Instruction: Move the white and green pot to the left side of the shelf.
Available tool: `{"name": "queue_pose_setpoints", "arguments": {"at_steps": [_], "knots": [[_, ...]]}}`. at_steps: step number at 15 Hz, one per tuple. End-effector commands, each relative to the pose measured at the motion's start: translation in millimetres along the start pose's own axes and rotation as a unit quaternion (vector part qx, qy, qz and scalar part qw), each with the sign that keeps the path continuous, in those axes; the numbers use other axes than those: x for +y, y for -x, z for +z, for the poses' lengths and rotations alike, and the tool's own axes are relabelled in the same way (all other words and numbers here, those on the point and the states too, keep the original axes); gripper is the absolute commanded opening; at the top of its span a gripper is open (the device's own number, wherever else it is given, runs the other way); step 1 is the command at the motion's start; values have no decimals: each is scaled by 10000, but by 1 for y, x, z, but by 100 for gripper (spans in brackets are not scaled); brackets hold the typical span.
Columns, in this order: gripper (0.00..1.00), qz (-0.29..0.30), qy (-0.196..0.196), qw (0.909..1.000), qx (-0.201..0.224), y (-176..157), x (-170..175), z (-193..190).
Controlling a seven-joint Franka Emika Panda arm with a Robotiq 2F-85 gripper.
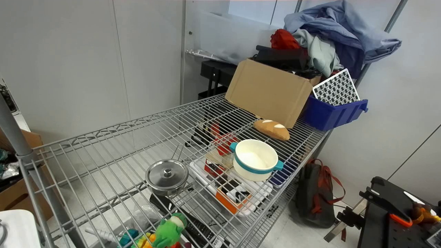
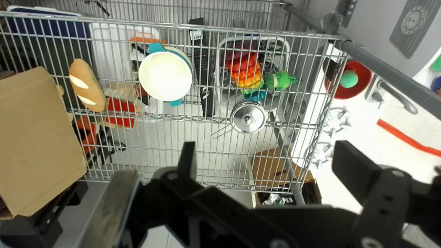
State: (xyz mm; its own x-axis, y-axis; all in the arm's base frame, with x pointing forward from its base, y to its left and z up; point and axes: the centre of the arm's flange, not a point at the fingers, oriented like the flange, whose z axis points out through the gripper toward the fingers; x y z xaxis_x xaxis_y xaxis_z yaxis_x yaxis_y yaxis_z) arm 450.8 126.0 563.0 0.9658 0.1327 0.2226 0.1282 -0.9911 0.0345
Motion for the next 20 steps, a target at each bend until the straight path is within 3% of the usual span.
{"name": "queue_pose_setpoints", "arguments": {"at_steps": [1, 4, 11, 14, 20], "knots": [[100, 19, -5, 10000, -26, -3, 3, 5], [100, 114, 41, 9997, -189, -15, 20, 39], [100, 543, 52, 9963, -660, -36, 86, 186], [100, 606, 33, 9937, -939, -33, 91, 241], [100, 538, 53, 9896, -1335, -25, 79, 312]]}}
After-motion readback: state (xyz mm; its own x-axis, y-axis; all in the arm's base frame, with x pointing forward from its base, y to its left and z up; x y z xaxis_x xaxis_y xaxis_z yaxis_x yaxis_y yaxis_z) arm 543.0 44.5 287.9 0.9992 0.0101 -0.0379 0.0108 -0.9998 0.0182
